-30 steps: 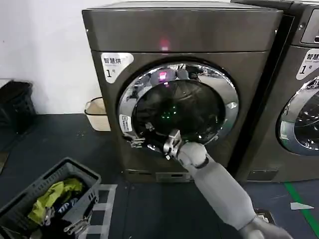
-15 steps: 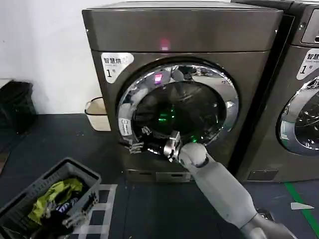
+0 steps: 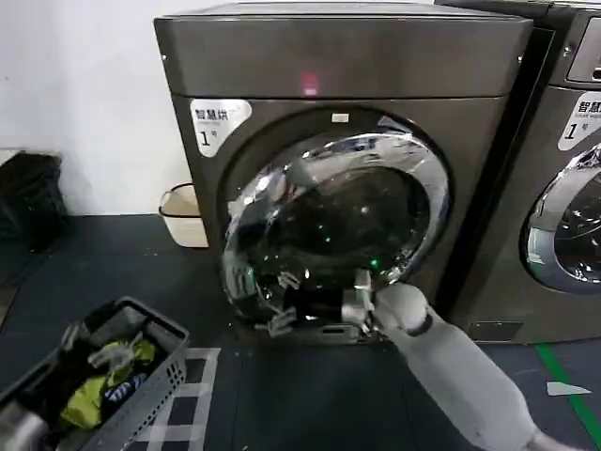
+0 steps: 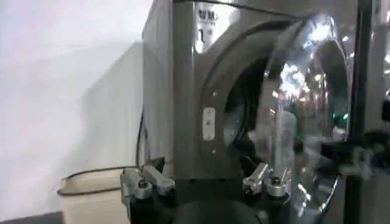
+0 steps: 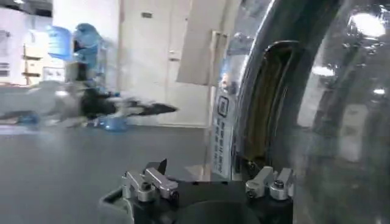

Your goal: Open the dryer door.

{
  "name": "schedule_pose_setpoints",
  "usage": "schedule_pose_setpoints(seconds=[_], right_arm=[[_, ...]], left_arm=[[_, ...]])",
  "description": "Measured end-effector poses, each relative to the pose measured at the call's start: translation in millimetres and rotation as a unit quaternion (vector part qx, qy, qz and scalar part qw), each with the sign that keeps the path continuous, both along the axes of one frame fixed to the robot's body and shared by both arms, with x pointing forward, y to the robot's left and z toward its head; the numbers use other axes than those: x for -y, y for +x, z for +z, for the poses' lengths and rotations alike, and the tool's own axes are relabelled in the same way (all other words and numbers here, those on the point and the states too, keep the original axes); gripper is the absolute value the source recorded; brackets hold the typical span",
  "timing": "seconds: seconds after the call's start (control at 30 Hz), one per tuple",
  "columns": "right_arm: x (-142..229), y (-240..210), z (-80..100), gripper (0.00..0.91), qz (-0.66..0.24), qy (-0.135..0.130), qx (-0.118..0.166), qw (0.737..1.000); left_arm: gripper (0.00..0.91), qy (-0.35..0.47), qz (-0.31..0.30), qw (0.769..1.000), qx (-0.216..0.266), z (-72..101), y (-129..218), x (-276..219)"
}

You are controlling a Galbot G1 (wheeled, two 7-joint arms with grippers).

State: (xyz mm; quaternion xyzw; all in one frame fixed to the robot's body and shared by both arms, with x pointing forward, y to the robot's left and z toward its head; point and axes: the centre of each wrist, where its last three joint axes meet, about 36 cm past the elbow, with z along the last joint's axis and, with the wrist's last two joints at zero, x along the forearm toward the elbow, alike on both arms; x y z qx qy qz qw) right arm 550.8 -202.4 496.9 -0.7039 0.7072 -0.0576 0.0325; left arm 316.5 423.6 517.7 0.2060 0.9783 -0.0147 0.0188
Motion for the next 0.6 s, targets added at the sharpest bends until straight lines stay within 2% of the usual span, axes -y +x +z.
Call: schedule_pose_setpoints(seconds=[0.17, 0.4, 0.6], right_arm=[[21.3, -16.3, -4.0, 0.907, 0.021, 0.000, 0.001, 1.000], [50.0, -34.3, -3.9, 0.907, 0.048, 0.002, -0.005, 0.999], [71.7, -44.4, -2.3, 0.907, 0.067, -0.004, -0.006, 0.998]], left_arm=[[0.907, -0.019, -0.040, 0.999, -0.005, 3.2, 39.0, -3.8], [0.907, -0.042, -0.090, 0.995, -0.020, -2.2, 92.3, -5.4], [0.907, -0.054, -0.124, 0.991, -0.022, -19.8, 125.6, 3.5]])
